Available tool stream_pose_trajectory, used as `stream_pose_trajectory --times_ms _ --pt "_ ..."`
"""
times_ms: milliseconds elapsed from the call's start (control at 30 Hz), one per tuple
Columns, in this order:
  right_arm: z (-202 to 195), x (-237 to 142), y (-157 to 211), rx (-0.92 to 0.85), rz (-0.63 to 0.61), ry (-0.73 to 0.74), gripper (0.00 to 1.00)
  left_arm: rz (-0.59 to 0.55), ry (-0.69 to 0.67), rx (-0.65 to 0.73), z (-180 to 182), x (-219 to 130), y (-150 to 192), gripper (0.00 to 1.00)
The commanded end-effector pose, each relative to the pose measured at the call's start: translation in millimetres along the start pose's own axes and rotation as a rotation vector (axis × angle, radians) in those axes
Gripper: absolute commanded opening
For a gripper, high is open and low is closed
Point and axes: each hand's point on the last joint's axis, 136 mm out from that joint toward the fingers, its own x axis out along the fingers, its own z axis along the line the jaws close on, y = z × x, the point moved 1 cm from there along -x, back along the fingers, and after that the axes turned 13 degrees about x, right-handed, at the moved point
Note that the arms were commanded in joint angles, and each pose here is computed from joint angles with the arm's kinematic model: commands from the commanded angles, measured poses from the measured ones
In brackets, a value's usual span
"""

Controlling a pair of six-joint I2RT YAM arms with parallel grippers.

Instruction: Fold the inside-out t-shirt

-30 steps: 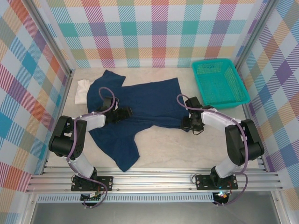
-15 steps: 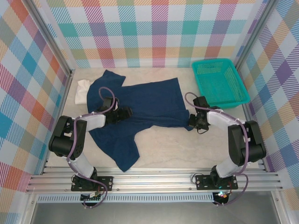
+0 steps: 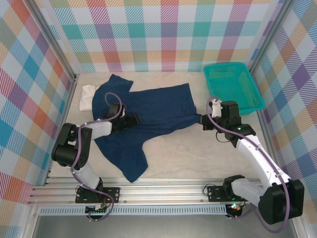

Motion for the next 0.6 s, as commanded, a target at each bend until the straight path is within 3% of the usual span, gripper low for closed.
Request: stream_pose_trajectory --times_ms 0,367,567 --pt "5 2 12 -0.137 0.02 -0.064 0.0 0.215 -0.131 -0.016 35 7 67 0.79" --pt "-58 3 19 -0.201 0.081 0.298 0.0 0.217 -0.126 -0.014 35 8 67 0.79" --pt "-81 -4 2 -0.152 0.047 0.477 0.13 0.217 -0.124 -0.014 34 8 67 0.79"
